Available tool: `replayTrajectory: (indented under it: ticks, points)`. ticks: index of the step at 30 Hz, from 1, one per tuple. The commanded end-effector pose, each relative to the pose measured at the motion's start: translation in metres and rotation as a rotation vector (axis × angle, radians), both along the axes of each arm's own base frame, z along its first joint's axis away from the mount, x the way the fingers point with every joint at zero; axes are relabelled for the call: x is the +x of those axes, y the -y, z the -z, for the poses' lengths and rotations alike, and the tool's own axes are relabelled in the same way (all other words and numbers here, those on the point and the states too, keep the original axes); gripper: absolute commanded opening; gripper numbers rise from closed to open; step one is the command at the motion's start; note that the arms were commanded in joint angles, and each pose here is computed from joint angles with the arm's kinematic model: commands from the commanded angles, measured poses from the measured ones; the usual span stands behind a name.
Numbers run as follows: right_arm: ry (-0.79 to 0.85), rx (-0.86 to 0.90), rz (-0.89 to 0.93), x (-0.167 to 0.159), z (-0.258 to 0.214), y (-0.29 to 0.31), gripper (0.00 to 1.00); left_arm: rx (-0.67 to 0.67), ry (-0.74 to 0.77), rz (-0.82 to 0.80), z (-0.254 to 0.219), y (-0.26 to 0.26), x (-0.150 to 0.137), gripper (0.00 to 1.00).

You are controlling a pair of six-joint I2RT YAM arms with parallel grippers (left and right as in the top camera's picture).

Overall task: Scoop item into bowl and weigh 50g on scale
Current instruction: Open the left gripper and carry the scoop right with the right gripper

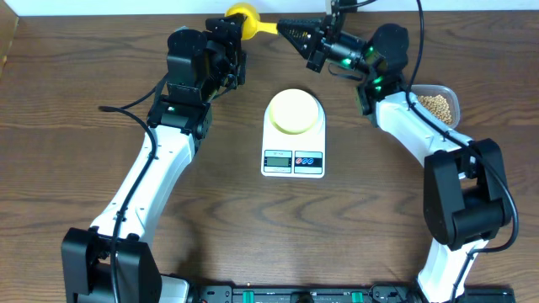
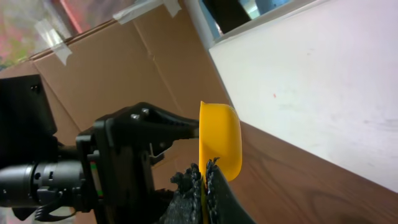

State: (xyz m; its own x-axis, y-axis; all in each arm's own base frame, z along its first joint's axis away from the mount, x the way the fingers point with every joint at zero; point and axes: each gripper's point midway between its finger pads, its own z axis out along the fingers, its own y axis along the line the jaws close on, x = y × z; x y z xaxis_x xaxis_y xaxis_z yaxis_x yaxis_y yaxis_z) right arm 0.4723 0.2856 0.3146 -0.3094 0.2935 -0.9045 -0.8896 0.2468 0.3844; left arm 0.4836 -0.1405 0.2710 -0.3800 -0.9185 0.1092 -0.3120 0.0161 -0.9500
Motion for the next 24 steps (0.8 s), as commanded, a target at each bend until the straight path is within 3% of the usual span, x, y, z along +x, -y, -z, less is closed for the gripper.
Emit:
replayTrajectory:
  ticks: [1, 13, 24]
  points:
    - [0.046, -0.002, 0.059, 0.013, -0.007, 0.016, 0.01, -0.005, 0.042, 0.008, -0.019, 0.002, 0.000, 0.80]
    - [0.048, -0.006, 0.160, 0.037, -0.007, 0.061, 0.01, -0.001, 0.040, 0.009, -0.018, 0.002, 0.000, 0.80]
    - [-0.111, 0.016, 0.235, 0.059, 0.008, 0.104, 0.01, 0.016, -0.005, 0.009, -0.007, 0.000, -0.003, 0.81]
